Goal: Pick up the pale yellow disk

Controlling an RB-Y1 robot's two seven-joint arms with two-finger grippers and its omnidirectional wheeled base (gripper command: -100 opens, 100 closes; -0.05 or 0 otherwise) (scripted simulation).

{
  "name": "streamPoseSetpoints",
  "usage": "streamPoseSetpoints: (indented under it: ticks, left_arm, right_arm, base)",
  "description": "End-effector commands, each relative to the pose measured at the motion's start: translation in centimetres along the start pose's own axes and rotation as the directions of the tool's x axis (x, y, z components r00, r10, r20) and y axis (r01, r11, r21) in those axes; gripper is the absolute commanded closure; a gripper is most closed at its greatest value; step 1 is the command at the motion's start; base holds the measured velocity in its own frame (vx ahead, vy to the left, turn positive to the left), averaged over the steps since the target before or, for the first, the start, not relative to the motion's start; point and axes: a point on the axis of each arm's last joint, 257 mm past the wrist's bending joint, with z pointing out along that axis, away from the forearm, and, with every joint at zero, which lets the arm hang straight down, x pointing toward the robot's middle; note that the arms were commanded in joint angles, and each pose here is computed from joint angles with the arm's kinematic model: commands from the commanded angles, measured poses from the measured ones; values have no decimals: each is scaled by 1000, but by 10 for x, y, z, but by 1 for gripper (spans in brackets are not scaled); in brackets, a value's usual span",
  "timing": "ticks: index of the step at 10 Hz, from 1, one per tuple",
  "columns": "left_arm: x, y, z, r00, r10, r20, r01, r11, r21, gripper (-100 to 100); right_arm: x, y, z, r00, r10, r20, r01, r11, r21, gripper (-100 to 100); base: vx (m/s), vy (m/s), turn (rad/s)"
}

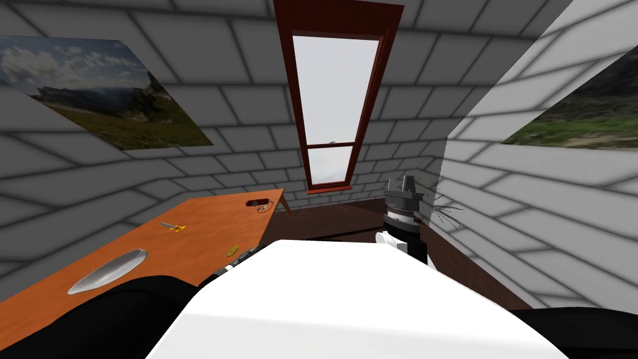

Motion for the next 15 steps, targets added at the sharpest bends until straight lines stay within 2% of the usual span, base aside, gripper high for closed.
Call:
streamPoseSetpoints:
  ticks: [1, 3, 4, 5, 7, 8, 10, 11, 13, 14, 15]
  left_arm:
    - [24, 25, -13, 998, -5, -56, 2, 999, -54, -100]
    - [32, 40, -19, 998, -17, -68, 11, 996, -88, -100]
    - [52, 58, -32, 993, -26, -113, 12, 992, -128, -100]
    - [49, 54, -30, 994, -22, -110, 9, 993, -117, -100]
    - [57, 69, -38, 992, -36, -122, 17, 988, -153, -100]
    - [74, 77, -48, 986, -43, -159, 15, 985, -172, -100]
    - [82, 93, -58, 984, -58, -171, 22, 978, -209, -100]
    - [100, 101, -70, 976, -72, -207, 22, 973, -231, -100]
    - [109, 117, -82, 972, -90, -219, 28, 962, -272, -100]
    - [126, 123, -93, 962, -106, -252, 30, 957, -288, -100]
    - [131, 131, -100, 959, -116, -258, 31, 950, -309, -100]
  right_arm:
    - [0, 0, 0, 1000, 0, 0, 0, 1000, 0, 0]
    - [0, 0, 0, 1000, 0, 0, 0, 1000, 0, 0]
    - [0, 0, 0, 1000, 0, 0, 0, 1000, 0, 0]
    - [0, 0, 0, 1000, 0, 0, 0, 1000, 0, 0]
    - [0, 0, 0, 1000, 0, 0, 0, 1000, 0, 0]
    - [0, 0, 0, 1000, 0, 0, 0, 1000, 0, 0]
    - [0, 0, 0, 1000, 0, 0, 0, 1000, 0, 0]
    - [0, 0, 0, 1000, 0, 0, 0, 1000, 0, 0]
    - [0, 0, 0, 1000, 0, 0, 0, 1000, 0, 0]
    - [0, 0, 0, 1000, 0, 0, 0, 1000, 0, 0]
    - [0, 0, 0, 1000, 0, 0, 0, 1000, 0, 0]
  base:
    - [224, 4, -5]
    - [142, 16, 1]
    - [130, 48, -11]
    - [122, 42, -2]
    - [36, 6, -3]
    - [94, 28, -8]
    - [113, 32, -6]
    - [132, 57, -9]
    - [109, 36, -7]
    - [103, 45, -14]
    - [124, 52, -13]
